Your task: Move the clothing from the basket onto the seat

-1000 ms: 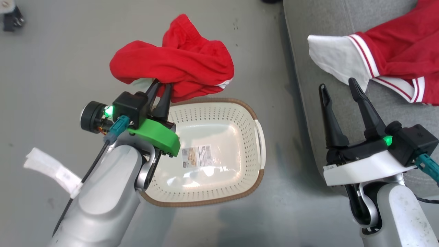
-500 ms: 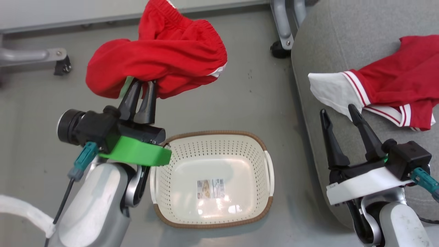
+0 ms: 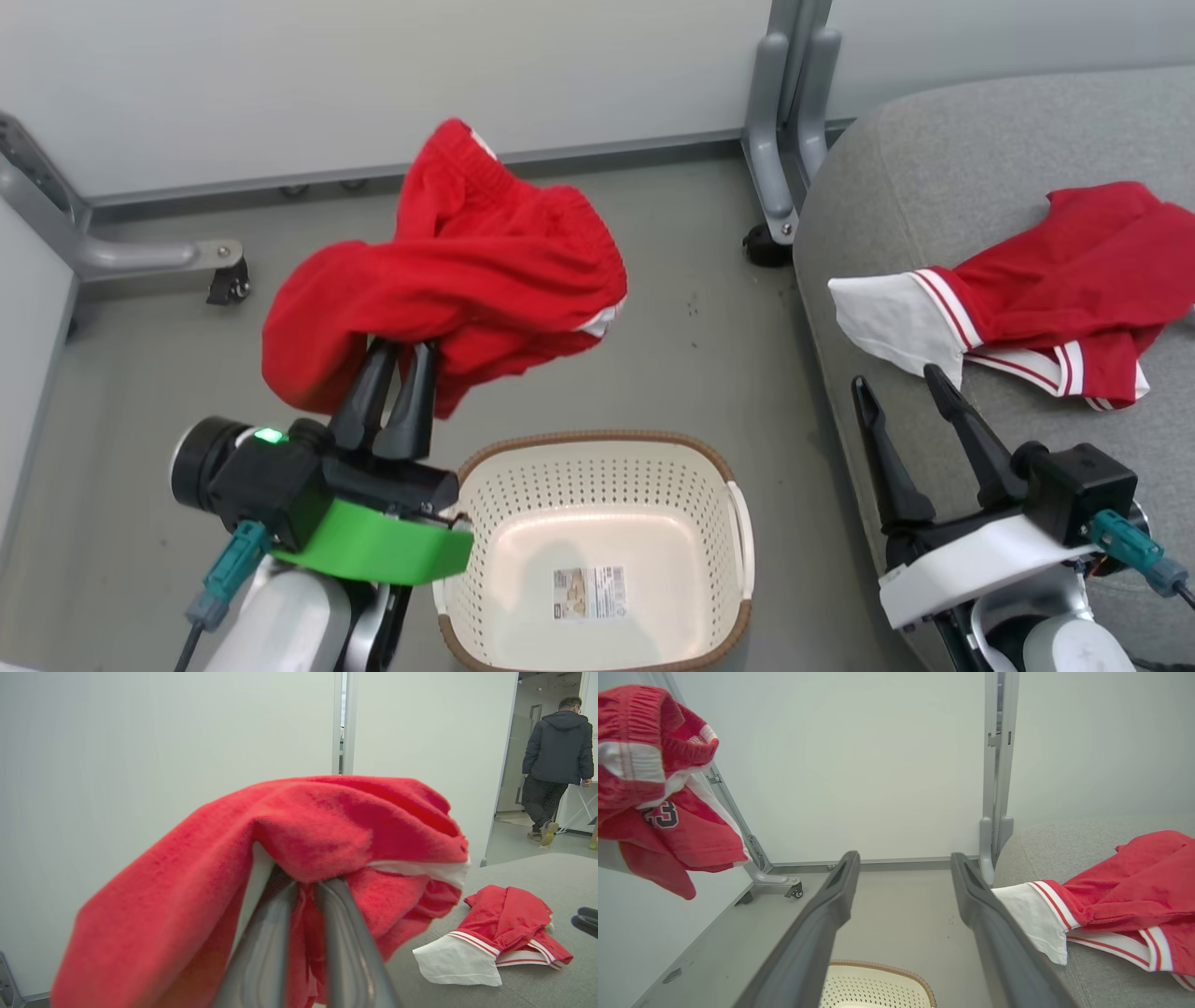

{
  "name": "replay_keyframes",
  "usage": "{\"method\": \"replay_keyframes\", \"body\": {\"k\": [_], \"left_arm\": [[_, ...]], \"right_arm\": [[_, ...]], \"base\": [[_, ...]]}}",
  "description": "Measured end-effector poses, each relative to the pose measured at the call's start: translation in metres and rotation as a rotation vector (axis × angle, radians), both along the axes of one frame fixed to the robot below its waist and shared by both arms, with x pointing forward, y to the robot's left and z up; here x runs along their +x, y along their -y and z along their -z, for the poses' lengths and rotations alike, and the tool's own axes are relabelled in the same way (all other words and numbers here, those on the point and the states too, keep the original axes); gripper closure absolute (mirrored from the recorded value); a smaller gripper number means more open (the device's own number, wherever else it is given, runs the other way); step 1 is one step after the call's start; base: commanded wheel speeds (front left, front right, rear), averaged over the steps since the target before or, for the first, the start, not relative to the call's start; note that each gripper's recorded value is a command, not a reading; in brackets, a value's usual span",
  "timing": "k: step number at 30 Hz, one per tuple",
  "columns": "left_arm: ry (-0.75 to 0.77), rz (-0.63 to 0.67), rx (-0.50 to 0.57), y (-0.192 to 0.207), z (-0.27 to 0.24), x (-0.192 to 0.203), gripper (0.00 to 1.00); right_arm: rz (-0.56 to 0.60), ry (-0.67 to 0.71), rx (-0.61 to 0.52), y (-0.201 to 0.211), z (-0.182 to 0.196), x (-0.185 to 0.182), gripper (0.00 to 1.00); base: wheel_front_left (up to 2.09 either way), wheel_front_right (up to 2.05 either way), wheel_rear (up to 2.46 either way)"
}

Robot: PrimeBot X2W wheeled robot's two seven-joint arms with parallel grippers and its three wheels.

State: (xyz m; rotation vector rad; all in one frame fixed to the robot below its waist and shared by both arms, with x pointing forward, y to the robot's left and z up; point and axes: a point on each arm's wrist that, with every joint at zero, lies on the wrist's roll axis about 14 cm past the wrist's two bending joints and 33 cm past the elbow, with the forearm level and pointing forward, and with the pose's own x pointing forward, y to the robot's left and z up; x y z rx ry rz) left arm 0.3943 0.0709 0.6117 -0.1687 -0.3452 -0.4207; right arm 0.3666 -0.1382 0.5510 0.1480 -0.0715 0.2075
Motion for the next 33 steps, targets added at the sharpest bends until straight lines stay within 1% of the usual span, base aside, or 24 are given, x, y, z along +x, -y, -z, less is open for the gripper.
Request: {"method": "replay_keyframes", "body": {"k": [10, 29, 33], "left_arm": [[-0.017, 0.018, -0.016, 0.003, -0.002, -0.028, 1.00], [-0.026, 0.034, -0.014, 0.008, -0.001, -0.033, 1.00], [-0.026, 0.035, -0.016, 0.007, -0.001, -0.033, 1.00]], "right_arm": [[-0.009, 0.010, 0.007, -0.004, -0.007, -0.020, 0.00], [-0.024, 0.001, 0.018, -0.011, -0.006, -0.024, 0.00], [-0.045, -0.010, 0.013, -0.017, -0.004, -0.024, 0.00]], "base": [[0.00, 0.00, 0.00], [0.00, 0.00, 0.00], [0.00, 0.00, 0.00]]}}
